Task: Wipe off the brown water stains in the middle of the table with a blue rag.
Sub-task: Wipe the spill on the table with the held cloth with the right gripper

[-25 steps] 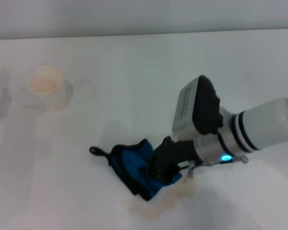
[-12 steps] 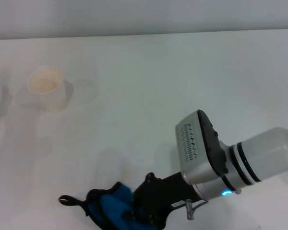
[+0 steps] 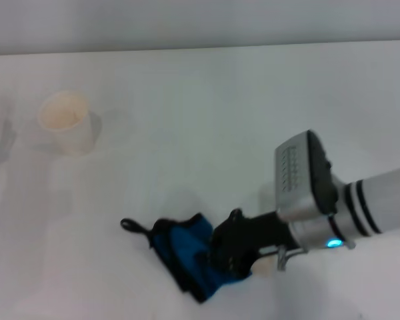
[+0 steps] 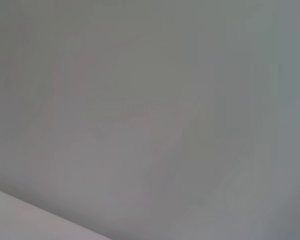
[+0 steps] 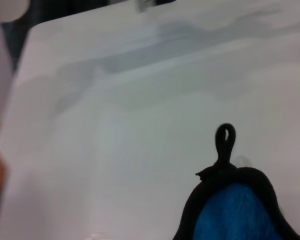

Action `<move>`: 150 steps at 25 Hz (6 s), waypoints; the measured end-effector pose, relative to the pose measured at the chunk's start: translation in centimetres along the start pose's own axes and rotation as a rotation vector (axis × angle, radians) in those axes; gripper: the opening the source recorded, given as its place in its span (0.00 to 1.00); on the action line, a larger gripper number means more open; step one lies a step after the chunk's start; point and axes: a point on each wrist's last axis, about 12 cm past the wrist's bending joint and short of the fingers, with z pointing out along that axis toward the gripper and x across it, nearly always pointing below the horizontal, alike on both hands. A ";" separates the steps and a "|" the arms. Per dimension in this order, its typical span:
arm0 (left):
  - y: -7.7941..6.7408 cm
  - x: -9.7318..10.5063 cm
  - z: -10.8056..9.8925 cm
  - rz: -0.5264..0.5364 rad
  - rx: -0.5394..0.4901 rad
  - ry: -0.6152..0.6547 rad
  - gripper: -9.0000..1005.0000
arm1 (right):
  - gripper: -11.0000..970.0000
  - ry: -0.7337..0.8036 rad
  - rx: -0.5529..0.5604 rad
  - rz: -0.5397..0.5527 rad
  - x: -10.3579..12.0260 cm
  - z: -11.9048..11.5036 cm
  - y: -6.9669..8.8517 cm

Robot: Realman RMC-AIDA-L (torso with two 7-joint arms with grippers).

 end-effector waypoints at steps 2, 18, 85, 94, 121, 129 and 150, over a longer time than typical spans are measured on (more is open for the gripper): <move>0.0 0.0 0.0 0.000 0.000 0.000 0.86 | 0.10 -0.017 0.042 0.005 0.2 -0.8 -0.8; 0.0 0.0 0.0 0.001 0.001 -0.001 0.86 | 0.10 -0.023 0.054 -0.013 -1.3 1.3 -1.2; -0.5 -0.3 0.7 0.002 0.018 -0.008 0.86 | 0.11 -0.153 0.231 0.059 4.3 -6.0 -4.0; -0.7 -0.4 0.9 0.001 0.022 -0.009 0.86 | 0.11 -0.155 0.050 0.060 4.9 -5.4 -1.3; -0.6 -0.3 0.8 -0.017 0.003 -0.017 0.86 | 0.11 -0.128 0.323 0.064 3.4 -4.7 -5.8; -0.7 -0.2 0.8 -0.020 0.005 -0.017 0.86 | 0.11 -0.089 0.177 -0.032 2.0 -1.8 -4.0; -1.1 -0.8 1.5 -0.014 0.024 -0.031 0.86 | 0.11 -0.135 -0.059 0.009 5.0 -2.6 0.2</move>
